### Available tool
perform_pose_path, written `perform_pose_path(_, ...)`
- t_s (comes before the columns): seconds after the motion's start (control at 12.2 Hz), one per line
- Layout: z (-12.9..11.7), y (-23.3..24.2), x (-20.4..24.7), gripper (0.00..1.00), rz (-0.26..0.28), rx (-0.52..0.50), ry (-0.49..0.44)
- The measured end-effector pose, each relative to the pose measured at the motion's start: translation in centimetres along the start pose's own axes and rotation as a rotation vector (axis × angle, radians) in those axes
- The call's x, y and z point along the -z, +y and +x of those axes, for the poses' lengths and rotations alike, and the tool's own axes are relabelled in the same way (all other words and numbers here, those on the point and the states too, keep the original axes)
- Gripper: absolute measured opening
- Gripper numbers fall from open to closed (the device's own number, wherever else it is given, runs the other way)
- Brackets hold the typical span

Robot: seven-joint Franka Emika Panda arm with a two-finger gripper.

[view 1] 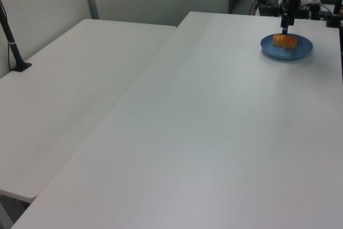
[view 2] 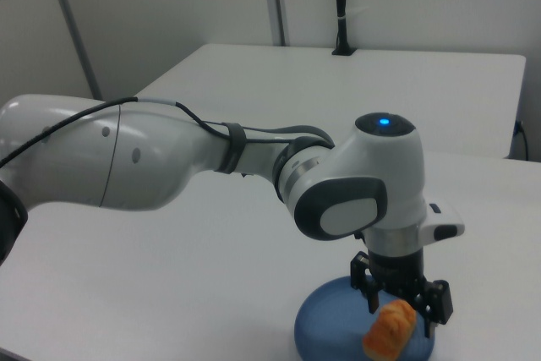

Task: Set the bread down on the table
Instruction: 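Lower the gripper and close it around the bread roll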

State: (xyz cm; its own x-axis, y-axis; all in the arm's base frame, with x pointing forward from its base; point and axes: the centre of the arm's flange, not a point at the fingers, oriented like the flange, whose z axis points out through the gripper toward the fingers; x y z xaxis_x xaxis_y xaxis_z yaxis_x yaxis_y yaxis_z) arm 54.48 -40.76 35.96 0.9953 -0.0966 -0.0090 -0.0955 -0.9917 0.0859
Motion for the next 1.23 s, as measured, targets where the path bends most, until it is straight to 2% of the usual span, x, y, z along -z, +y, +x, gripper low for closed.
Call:
perform_pose_path(0.41, 0.5, -2.2, -2.3, 1.00, 0.031, 0.027, -0.024)
perform_pose_path(0.57, 0.8, -2.5, -2.8, 1.00, 0.021, 0.033, -0.008)
perform_pose_path(0.74, 0.7, -2.6, -3.5, 0.94, 0.012, 0.040, 0.001)
perform_pose_path(0.82, 0.6, -2.6, -3.6, 0.89, 0.013, 0.051, 0.000)
perform_pose_path(0.98, 0.6, -2.6, -3.7, 0.55, 0.014, 0.089, -0.002)
perform_pose_path(1.06, 0.6, -2.6, -3.7, 0.54, 0.014, 0.106, -0.002)
perform_pose_path(1.15, 0.6, -2.7, -3.7, 0.48, 0.014, 0.117, -0.001)
perform_pose_path(1.23, 0.6, -2.7, -3.6, 0.33, 0.014, 0.121, 0.000)
